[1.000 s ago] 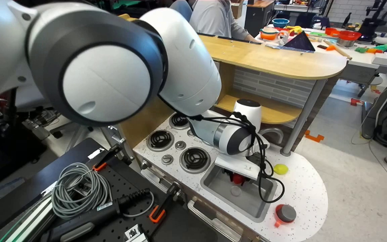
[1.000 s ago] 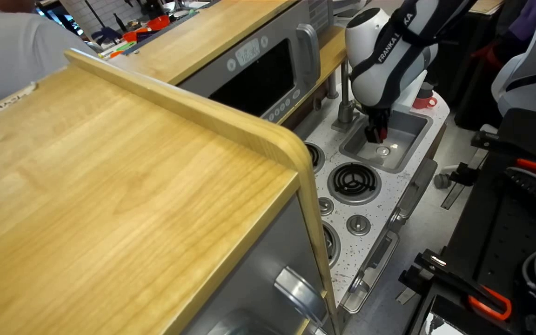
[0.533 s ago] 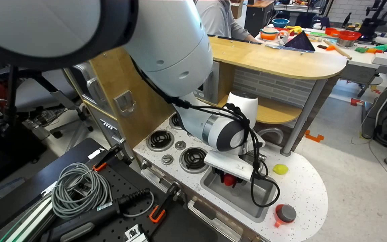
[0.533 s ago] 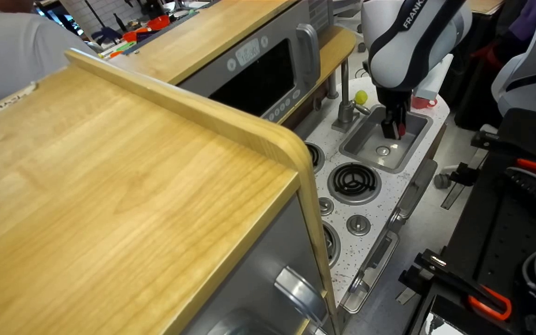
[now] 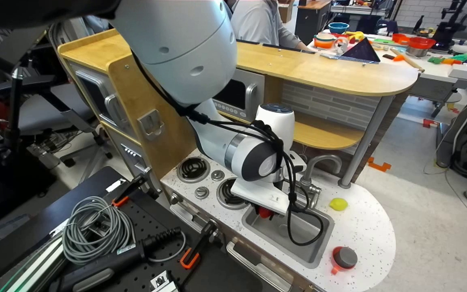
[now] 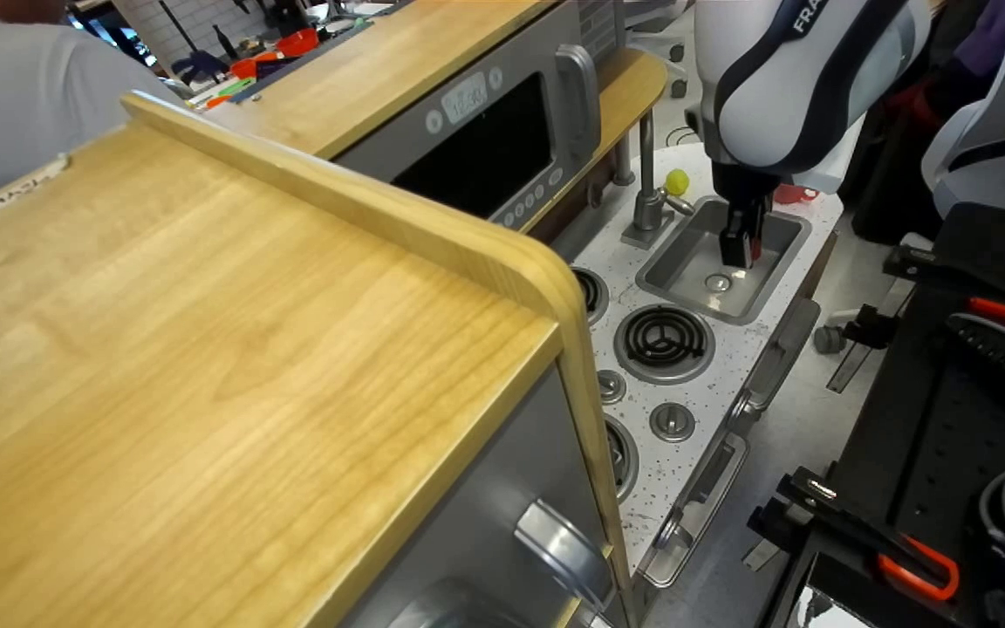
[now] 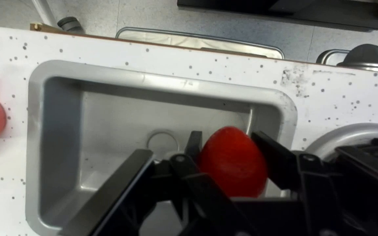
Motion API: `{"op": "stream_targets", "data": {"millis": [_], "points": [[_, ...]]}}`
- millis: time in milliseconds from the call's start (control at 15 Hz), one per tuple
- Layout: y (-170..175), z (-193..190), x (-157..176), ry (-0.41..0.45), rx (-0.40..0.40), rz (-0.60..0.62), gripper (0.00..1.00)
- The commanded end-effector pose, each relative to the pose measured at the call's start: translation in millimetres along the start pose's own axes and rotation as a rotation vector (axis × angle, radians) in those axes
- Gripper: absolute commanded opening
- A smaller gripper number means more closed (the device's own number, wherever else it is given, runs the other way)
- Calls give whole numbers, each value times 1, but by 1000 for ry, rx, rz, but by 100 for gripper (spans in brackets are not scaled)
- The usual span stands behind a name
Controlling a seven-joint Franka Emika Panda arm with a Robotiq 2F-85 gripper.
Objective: Remove the orange plush from the sink, put it on the stove, then put it back in the sink
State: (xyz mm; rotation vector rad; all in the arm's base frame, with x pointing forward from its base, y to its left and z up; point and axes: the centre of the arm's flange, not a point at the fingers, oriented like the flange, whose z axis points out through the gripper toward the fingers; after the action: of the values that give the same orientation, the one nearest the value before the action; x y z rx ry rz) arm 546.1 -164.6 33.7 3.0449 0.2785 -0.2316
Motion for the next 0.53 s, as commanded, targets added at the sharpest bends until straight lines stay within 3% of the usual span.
{"op": "stream_targets", "data": {"millis": [0,467], "points": [[-30,-16,-8,68,1,-29,19],[-55,-12,12,63,1,-65,19]]}}
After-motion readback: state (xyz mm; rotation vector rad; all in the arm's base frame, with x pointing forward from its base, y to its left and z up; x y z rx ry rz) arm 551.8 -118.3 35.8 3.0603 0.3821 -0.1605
